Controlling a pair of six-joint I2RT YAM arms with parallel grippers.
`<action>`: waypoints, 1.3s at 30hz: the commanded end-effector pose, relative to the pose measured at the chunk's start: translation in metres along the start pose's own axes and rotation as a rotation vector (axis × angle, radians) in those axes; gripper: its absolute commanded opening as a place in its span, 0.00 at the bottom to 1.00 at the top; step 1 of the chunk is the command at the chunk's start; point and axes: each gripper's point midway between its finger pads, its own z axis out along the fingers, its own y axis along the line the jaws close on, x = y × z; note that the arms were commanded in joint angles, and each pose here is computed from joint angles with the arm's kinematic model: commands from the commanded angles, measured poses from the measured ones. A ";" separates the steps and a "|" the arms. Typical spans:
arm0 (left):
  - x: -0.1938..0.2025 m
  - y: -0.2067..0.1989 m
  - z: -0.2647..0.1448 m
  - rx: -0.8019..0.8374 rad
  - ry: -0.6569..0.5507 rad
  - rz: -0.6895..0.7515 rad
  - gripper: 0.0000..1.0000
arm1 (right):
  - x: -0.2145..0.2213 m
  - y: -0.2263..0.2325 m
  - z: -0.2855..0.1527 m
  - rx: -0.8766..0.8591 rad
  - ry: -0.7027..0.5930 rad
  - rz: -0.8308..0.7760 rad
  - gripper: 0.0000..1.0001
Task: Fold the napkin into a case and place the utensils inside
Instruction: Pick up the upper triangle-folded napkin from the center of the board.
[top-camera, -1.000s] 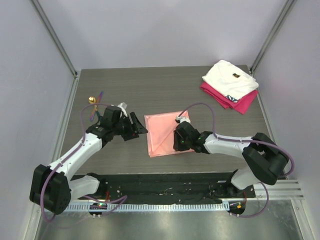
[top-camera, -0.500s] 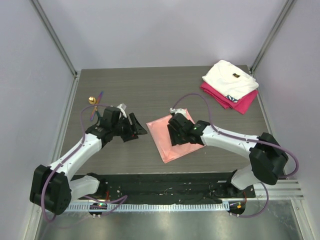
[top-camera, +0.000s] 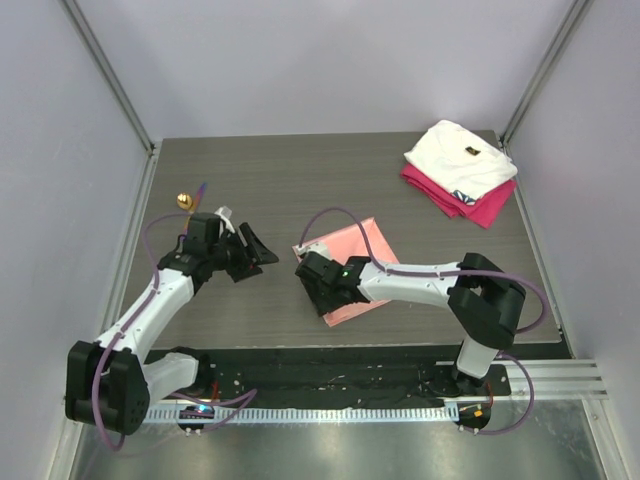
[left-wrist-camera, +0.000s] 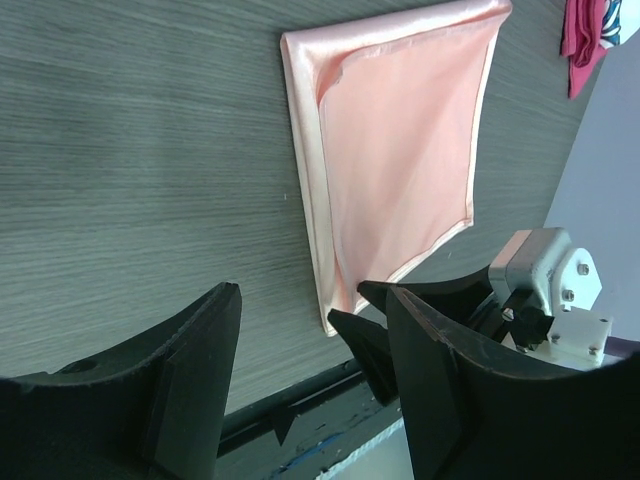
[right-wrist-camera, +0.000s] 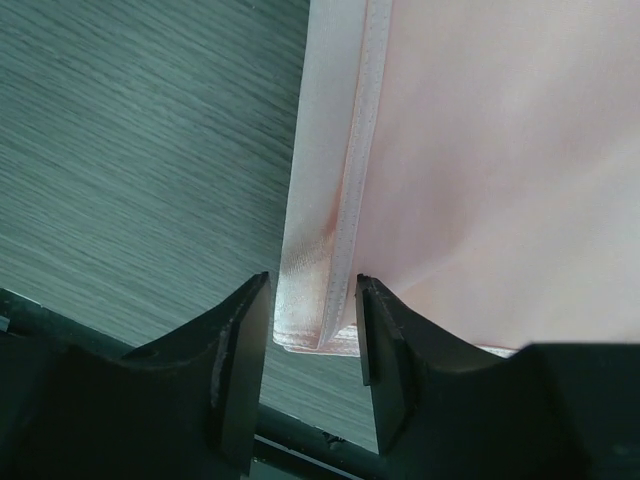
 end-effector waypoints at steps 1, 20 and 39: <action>0.006 -0.004 -0.003 0.038 0.025 0.015 0.64 | -0.011 0.013 -0.006 -0.024 -0.037 0.009 0.48; 0.009 0.003 -0.002 0.020 0.028 0.014 0.64 | 0.024 0.012 0.020 0.065 0.026 -0.072 0.50; 0.019 0.010 0.016 0.051 0.100 -0.019 0.66 | 0.022 0.016 0.024 0.089 0.007 -0.081 0.01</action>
